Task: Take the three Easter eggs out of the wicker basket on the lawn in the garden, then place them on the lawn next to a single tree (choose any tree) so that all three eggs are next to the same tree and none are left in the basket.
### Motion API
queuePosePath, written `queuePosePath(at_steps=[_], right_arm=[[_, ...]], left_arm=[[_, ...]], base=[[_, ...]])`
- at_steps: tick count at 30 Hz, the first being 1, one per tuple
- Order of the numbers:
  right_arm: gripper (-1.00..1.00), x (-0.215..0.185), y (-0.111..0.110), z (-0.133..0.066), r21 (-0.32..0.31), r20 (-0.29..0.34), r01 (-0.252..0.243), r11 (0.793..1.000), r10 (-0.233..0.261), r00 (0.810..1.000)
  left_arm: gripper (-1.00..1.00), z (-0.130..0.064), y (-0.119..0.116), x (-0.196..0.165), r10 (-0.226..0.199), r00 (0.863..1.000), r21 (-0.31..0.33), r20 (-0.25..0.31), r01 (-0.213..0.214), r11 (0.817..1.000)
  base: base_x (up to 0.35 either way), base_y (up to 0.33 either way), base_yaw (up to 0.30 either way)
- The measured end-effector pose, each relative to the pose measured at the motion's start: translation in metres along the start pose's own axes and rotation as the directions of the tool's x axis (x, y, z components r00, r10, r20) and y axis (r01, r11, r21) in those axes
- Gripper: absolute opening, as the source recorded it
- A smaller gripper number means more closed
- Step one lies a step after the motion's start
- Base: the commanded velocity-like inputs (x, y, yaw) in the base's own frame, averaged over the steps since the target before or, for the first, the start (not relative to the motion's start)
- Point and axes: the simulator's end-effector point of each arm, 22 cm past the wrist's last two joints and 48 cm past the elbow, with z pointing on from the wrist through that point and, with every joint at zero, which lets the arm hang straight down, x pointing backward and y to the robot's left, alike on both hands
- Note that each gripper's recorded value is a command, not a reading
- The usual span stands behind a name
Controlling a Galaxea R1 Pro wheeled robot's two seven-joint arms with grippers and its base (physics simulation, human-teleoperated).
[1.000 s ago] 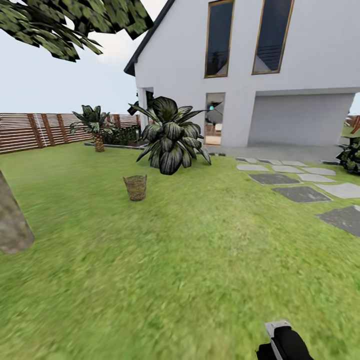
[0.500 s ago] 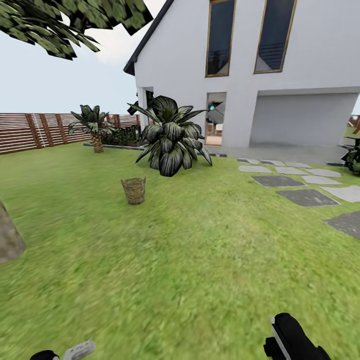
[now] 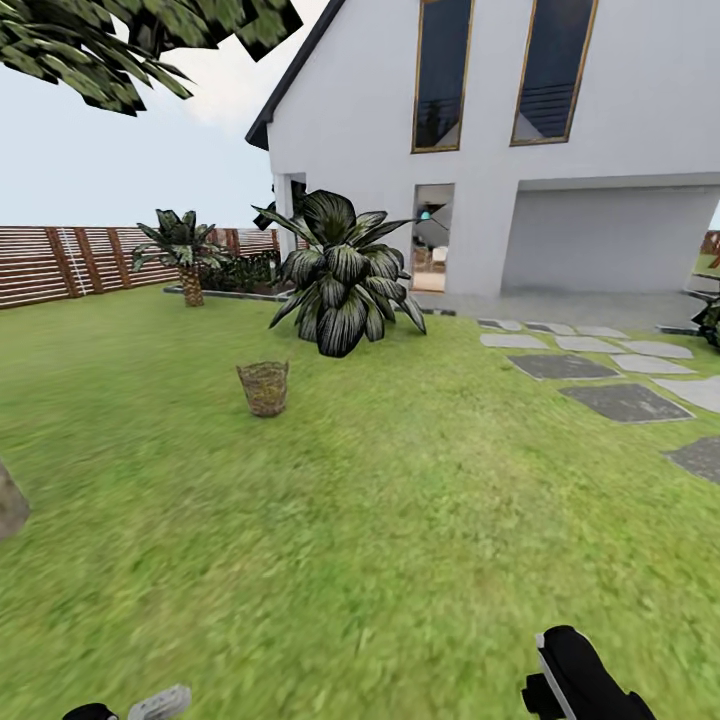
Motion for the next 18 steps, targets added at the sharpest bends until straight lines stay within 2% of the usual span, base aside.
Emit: queuePosePath(at_steps=[4,18], right_arm=[[1.0,-0.0007,0.0,0.0,0.0,0.003,0.0,1.0,0.0,1.0],[1.0,-0.0002,-0.0024,0.0002,0.004,0.001,-0.004,1.0,0.004,1.0]], left_arm=[[1.0,0.0008,-0.0001,0.0011,0.001,1.0,-0.001,-0.002,-0.001,1.0],[1.0,0.0018,-0.0025,0.0021,0.002,1.0,0.002,-0.003,-0.002,1.0]], base=[[0.341,0.0,0.092],[0.341,0.0,0.243]])
